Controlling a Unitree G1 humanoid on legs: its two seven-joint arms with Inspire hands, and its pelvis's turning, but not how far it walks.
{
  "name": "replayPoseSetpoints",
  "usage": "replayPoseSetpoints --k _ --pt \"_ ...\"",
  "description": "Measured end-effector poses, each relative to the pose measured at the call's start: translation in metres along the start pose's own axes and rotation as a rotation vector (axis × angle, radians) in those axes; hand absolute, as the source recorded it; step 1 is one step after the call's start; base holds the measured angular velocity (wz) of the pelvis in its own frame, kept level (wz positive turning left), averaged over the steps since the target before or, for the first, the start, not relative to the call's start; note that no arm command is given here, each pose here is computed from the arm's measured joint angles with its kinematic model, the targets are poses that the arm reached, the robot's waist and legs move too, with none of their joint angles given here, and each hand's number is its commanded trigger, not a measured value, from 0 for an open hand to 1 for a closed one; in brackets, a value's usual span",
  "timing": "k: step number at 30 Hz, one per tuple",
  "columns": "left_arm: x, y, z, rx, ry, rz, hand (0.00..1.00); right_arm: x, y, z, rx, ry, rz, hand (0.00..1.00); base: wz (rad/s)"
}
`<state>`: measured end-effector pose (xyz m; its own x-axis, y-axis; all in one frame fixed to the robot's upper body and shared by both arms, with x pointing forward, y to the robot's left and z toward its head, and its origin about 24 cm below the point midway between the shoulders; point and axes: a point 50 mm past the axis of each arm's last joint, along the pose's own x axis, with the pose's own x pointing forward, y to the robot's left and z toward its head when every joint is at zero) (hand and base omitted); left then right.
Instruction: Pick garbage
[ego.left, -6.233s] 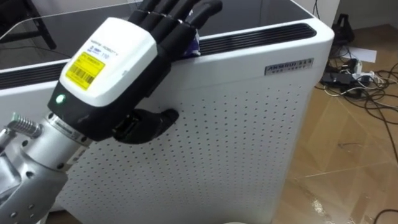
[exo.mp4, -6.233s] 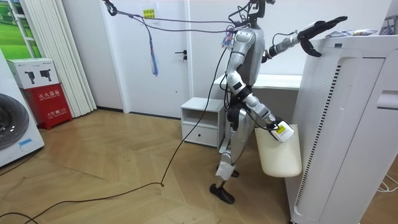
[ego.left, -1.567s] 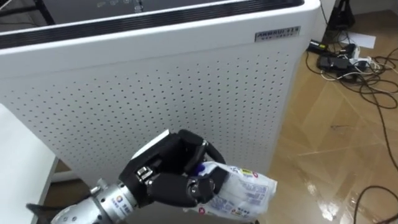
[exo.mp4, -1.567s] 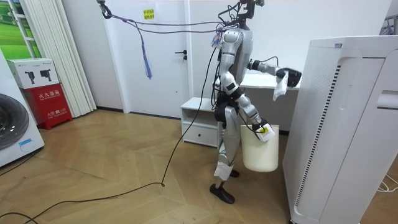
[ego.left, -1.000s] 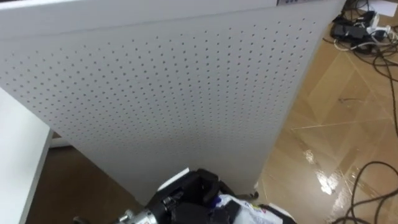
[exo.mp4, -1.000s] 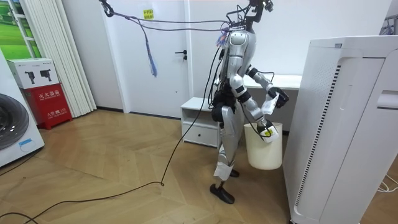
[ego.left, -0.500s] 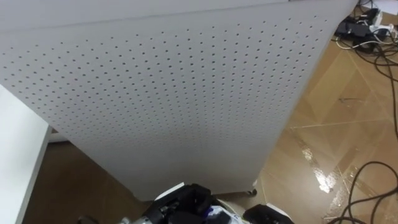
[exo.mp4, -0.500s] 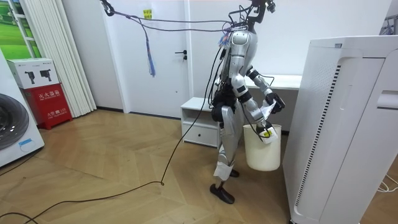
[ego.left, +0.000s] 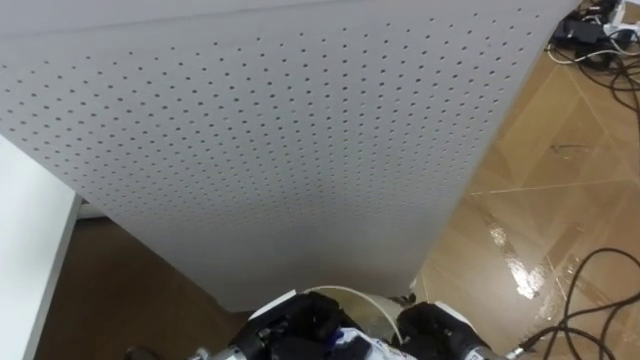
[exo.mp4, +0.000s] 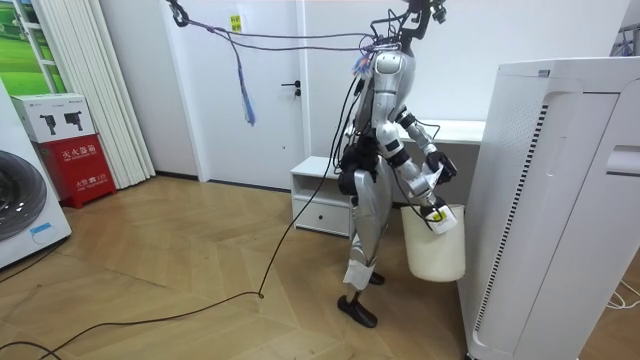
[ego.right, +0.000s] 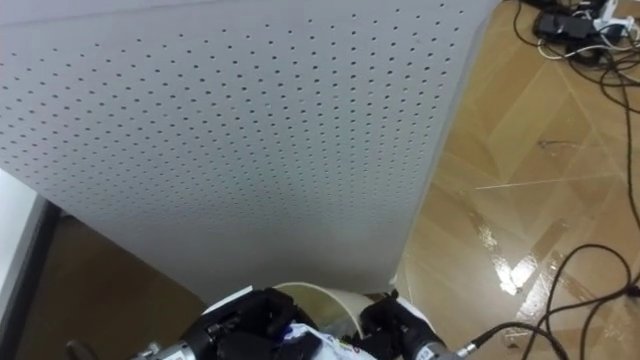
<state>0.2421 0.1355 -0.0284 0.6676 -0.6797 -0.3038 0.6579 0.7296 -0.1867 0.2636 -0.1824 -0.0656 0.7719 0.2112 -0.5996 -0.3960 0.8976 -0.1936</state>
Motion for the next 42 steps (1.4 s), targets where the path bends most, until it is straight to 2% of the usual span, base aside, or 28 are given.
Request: replayPoseSetpoints --k 6,13,14,15,16,42 --pt "-0.006 0.01 -0.001 0.016 0.019 0.057 1.0 -0.002 -0.014 0.003 0.025 -0.012 -0.059 1.0 0.0" --pt "-0.007 0.014 -0.004 0.019 0.036 0.094 1.0 -0.003 -0.017 0.003 0.021 -0.01 -0.075 1.0 0.0" --pt "-0.007 0.014 -0.004 0.026 0.04 0.096 0.76 -0.003 -0.017 0.003 0.021 -0.01 -0.075 1.0 0.0" --pt "-0.008 0.014 -0.004 0.033 0.045 0.098 0.12 -0.003 -0.017 0.003 0.021 -0.01 -0.077 1.0 0.0" --pt "-0.008 0.014 -0.005 0.043 0.051 0.103 0.0 -0.003 -0.017 0.003 0.021 -0.01 -0.076 1.0 0.0" --pt "-0.009 0.019 0.007 0.07 -0.009 0.147 0.0 -0.007 -0.022 -0.008 0.083 0.012 -0.087 1.0 0.0"
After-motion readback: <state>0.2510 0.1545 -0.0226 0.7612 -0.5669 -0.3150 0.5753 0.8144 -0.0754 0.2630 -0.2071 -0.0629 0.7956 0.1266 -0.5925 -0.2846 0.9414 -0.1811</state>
